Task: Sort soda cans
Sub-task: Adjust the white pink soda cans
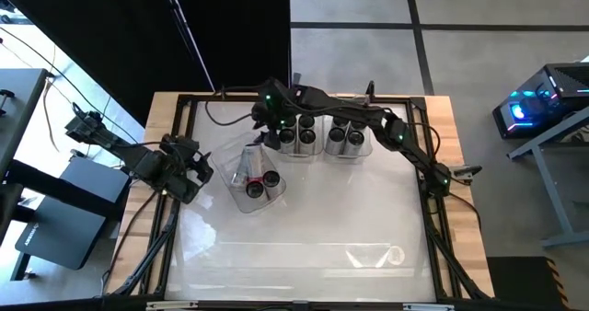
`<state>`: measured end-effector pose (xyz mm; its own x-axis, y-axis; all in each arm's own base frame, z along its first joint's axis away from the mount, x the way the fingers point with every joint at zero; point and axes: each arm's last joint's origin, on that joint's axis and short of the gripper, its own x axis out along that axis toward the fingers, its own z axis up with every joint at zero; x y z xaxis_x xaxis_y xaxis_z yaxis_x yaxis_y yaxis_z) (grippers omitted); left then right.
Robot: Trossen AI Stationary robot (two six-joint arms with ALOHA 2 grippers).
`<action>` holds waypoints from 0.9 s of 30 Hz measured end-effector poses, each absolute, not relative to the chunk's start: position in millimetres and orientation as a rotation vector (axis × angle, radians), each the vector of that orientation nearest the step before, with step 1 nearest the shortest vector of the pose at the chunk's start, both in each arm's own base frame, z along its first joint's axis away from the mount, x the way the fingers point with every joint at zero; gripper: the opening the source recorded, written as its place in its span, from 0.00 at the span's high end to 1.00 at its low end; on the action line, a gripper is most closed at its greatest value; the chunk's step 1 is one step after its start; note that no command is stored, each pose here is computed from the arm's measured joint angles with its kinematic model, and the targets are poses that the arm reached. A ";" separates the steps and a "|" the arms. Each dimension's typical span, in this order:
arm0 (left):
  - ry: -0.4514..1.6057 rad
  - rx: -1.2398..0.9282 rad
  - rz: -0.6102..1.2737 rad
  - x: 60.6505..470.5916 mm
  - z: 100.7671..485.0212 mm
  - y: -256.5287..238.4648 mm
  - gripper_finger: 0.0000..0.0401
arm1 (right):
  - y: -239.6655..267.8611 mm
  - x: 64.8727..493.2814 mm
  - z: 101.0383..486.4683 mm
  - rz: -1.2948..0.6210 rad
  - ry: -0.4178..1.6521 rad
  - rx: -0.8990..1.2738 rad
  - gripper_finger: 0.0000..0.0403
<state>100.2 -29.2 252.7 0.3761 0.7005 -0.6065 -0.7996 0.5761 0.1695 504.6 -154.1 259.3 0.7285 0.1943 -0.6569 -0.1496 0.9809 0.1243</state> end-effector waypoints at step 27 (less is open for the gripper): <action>0.602 -0.104 0.981 101.6 255.3 -28.0 0.42 | -138.7 514.4 225.7 0.342 0.788 0.094 0.37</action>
<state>101.6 -28.0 255.3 0.4084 0.7489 -0.5218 -0.8047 0.5653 0.1815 514.4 -138.7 225.7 0.6535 0.3352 -0.6787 -0.2660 0.9411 0.2087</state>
